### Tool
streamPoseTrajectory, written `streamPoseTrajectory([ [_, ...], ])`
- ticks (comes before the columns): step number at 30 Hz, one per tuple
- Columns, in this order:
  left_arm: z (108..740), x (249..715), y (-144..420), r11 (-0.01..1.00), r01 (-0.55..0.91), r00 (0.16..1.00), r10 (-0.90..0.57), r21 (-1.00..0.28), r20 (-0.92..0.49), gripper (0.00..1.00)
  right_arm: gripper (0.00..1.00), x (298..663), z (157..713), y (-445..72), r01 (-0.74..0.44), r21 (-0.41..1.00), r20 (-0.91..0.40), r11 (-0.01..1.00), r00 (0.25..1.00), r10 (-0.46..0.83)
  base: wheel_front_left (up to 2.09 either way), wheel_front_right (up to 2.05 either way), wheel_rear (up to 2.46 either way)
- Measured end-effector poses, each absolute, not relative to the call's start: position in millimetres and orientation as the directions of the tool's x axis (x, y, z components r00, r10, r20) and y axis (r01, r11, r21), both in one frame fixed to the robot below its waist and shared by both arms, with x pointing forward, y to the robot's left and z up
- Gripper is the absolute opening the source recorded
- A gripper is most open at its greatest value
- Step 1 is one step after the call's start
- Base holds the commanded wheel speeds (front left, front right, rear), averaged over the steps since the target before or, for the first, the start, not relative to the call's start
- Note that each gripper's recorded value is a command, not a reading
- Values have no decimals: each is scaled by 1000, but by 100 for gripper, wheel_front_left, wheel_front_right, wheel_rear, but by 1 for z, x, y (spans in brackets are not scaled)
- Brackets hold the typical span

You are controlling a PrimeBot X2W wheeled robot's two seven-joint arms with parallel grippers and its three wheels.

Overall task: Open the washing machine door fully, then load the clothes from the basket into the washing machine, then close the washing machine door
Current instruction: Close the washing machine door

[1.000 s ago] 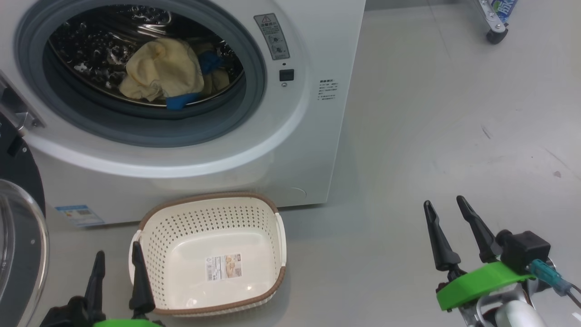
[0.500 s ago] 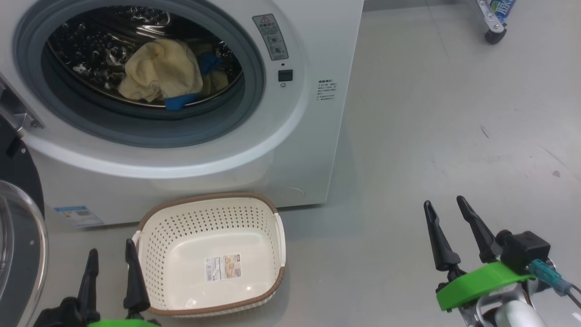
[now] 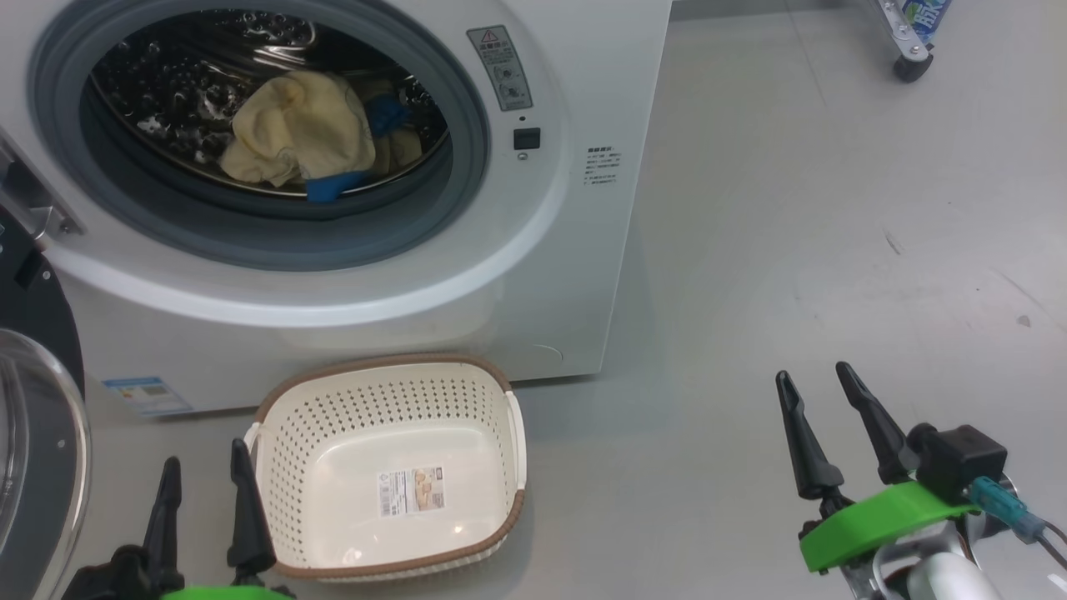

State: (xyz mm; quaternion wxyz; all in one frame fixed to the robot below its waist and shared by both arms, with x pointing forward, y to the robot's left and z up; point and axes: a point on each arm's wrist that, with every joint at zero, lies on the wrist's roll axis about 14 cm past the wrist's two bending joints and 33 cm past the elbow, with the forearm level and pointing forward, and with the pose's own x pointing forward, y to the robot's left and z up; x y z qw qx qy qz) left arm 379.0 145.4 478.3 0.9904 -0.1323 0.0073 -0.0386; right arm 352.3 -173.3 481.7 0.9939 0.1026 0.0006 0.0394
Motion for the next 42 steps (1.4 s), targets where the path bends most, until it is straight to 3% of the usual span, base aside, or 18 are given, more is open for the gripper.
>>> streamPoseTrajectory([
  [17, 471, 378, 150, 968, 42, 998, -51, -245, -30, 100, 100, 353, 480, -171, -83, 205, 2, 975, 996, 84, -19, 20, 0],
  [42, 462, 378, 151, 971, 27, 997, -42, -236, -59, 100, 100, 354, 476, -171, -82, 207, -12, 975, 996, 86, -154, 154, 0],
])
